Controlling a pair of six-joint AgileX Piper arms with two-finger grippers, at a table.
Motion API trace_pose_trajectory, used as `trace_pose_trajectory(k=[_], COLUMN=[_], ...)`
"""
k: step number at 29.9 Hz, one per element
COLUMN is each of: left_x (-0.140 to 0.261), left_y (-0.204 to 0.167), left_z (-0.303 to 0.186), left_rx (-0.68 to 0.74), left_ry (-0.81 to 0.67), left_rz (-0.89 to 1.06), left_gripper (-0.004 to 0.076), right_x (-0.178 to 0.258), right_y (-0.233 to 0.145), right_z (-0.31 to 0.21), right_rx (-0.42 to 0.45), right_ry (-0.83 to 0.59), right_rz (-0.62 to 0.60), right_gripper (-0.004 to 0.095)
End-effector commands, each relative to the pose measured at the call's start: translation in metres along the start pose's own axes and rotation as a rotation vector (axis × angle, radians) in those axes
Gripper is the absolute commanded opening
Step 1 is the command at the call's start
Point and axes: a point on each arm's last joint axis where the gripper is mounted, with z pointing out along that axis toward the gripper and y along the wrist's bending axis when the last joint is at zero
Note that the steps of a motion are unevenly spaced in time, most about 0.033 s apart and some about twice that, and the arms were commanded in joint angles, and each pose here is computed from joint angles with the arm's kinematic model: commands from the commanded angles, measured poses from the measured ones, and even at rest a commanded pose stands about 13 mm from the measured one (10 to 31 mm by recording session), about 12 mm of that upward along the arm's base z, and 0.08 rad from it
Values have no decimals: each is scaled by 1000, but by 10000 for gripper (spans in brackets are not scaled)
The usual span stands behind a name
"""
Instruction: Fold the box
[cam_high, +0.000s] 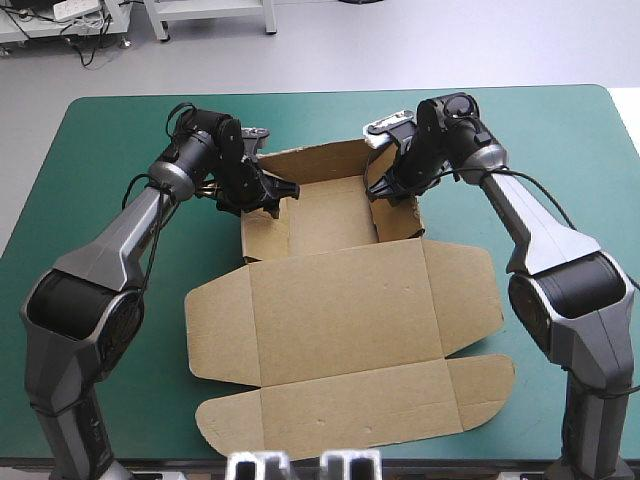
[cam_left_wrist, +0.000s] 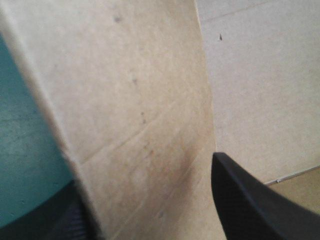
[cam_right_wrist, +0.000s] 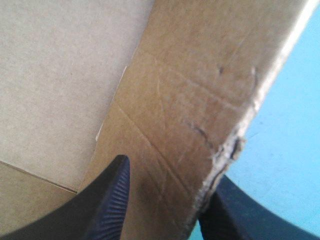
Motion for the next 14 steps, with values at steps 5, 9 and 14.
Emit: trace_pose_trajectory(k=[5, 9, 14], left_x=[-2, -9, -13], left_y=[-3, -2, 0], left_z=[-45, -61, -81], left_rx=[-28, -61, -96], left_ry=[-97, -166, -241], left_rz=[28, 40, 47], left_gripper=[433, 433, 433], right_x=[-6, -7, -11], right_y=[2, 2, 3], right_z=[-44, -48, -58], right_rx=[26, 27, 33], right_ry=[-106, -113, -149], right_rz=[-15, -16, -19], right_gripper=[397, 397, 397])
